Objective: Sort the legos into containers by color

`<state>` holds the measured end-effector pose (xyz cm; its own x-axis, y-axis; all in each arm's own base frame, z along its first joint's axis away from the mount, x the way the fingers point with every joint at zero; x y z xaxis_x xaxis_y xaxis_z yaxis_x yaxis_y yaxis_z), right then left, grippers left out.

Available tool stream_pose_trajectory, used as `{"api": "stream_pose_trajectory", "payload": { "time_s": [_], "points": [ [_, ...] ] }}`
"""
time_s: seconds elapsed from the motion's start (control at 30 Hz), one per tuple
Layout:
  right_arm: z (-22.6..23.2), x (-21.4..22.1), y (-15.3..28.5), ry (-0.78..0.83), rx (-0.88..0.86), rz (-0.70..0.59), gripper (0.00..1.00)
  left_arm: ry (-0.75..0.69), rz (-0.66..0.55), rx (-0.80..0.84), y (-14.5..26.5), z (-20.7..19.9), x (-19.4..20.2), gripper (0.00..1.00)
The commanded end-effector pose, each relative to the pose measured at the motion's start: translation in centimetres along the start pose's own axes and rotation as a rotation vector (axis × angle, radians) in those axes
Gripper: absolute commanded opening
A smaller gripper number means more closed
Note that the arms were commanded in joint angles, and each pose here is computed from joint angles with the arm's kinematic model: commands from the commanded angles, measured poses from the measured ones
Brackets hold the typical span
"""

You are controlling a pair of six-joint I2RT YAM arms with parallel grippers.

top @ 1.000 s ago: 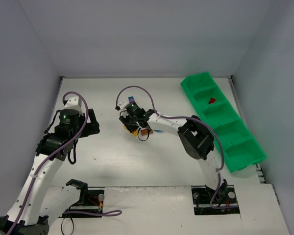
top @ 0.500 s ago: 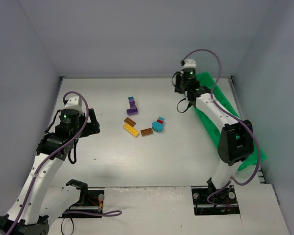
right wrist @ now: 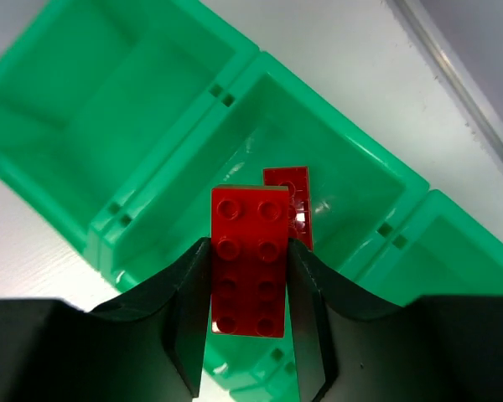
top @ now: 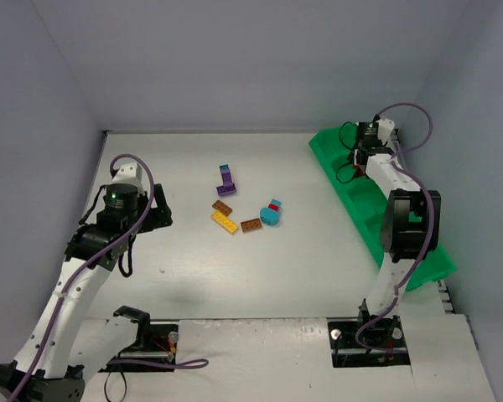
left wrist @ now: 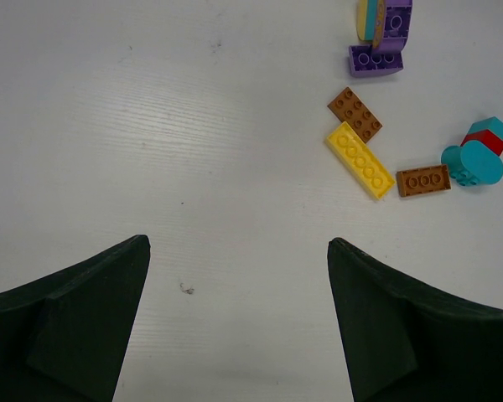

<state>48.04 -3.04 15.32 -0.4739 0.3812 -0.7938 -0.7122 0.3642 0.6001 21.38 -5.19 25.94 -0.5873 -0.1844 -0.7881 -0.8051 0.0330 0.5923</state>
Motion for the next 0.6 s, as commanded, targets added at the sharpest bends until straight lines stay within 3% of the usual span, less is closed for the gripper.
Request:
{"api": "stream_pose_trajectory", "payload": {
  "time_s": [0.0,0.07,0.1,0.13,0.37,0.47,0.57],
  "points": [
    [1.1,-2.6,0.0,-0.062,-0.014,-0.070,0.33,0.025,-0.064,0.019,0.1,-0.7,-1.7,0.80],
    [1.2,-2.4,-0.2,-0.060,-0.015,-0.066,0.49,0.027,-0.064,0.021,0.1,-0.7,-1.7,0.80],
    [1.3,-2.3,-0.2,-0.060,-0.017,-0.063,0.62,0.028,-0.062,0.019,0.1,-0.7,-1.7,0.80],
    [1.3,-2.5,-0.1,-0.060,-0.023,-0.065,0.66,0.028,-0.062,0.019,0.1,-0.7,-1.7,0.80],
    [3.4,-3.5,4.1,0.039,-0.150,-0.102,0.72,0.035,-0.060,0.025,-0.1,-0.8,-1.7,0.80],
    [6.3,-3.1,7.8,0.143,-0.316,-0.135,0.68,0.034,-0.062,0.029,-0.2,-1.0,-1.9,0.80],
    [11.3,0.1,12.3,0.303,-0.554,-0.125,0.66,0.034,-0.067,0.031,-0.2,-1.1,-2.2,0.80]
  ]
}}
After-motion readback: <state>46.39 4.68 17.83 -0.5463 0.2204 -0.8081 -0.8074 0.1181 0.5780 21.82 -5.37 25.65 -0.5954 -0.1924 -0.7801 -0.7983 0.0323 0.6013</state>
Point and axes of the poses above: each gripper's point midway between its finger pads, its own y axis back along the fingers, its own z axis along the line the jaws close on, x = y × z, the point moved 5 cm from there along y, back along the fingers, and after that the axes turned 2 degrees about -y, right-handed, at the moved point
